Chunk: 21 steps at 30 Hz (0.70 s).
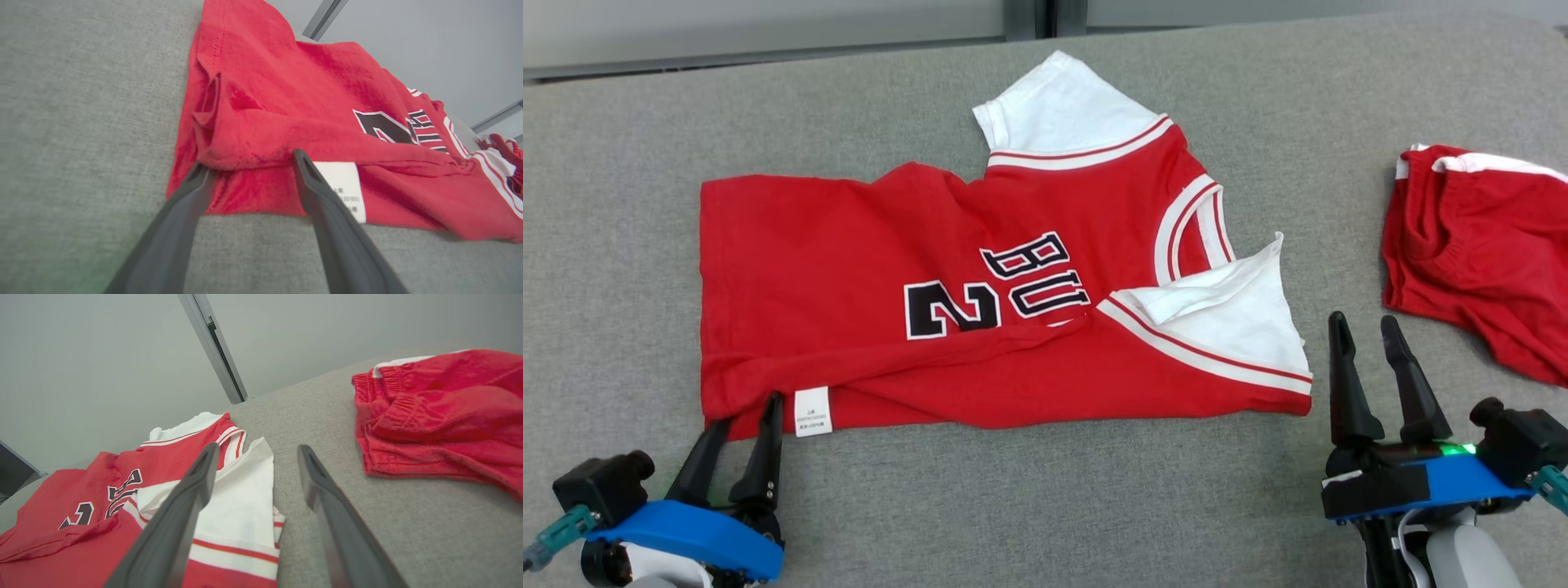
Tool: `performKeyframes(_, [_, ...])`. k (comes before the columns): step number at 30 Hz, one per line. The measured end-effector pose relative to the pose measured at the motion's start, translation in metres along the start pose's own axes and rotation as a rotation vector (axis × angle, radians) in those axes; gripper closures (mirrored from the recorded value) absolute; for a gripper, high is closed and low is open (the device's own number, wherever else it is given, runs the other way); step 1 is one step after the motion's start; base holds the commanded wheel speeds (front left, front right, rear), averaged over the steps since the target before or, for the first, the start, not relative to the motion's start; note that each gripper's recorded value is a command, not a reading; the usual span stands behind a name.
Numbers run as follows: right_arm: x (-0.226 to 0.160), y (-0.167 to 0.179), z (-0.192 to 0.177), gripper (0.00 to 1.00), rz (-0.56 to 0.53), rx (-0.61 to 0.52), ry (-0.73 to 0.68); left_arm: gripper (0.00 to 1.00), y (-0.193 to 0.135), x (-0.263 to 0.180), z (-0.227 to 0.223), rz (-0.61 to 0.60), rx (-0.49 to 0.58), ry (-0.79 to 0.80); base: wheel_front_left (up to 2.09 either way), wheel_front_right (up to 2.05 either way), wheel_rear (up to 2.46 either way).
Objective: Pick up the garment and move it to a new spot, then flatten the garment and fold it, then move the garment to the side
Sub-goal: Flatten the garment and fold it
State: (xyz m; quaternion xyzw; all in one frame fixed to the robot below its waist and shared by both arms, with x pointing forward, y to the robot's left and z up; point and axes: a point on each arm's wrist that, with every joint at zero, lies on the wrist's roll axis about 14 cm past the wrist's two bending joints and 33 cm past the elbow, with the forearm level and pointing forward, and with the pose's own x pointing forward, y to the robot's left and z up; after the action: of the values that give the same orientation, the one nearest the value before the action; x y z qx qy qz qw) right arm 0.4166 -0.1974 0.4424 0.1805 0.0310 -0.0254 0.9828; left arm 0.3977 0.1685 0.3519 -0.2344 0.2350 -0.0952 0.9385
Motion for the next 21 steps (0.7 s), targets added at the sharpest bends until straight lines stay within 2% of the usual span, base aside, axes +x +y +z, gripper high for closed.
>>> performKeyframes(8, [-0.007, 0.003, 0.004, 0.00, 0.003, 0.017, -0.006, 0.00, 0.012, -0.018, 0.000, 0.055, 0.007, -0.017, 0.00, 0.00, 0.00])
performKeyframes(20, [-0.009, 0.004, -0.001, 0.00, 0.006, 0.024, 0.009, 0.00, 0.022, -0.012, -0.020, 0.067, 0.055, 0.065, 0.00, 0.00, 0.00])
performKeyframes(21, [-0.010, 0.005, -0.003, 0.00, 0.009, 0.022, 0.016, 0.56, 0.022, -0.012, -0.022, 0.066, 0.060, 0.076, 0.00, 0.00, 0.00])
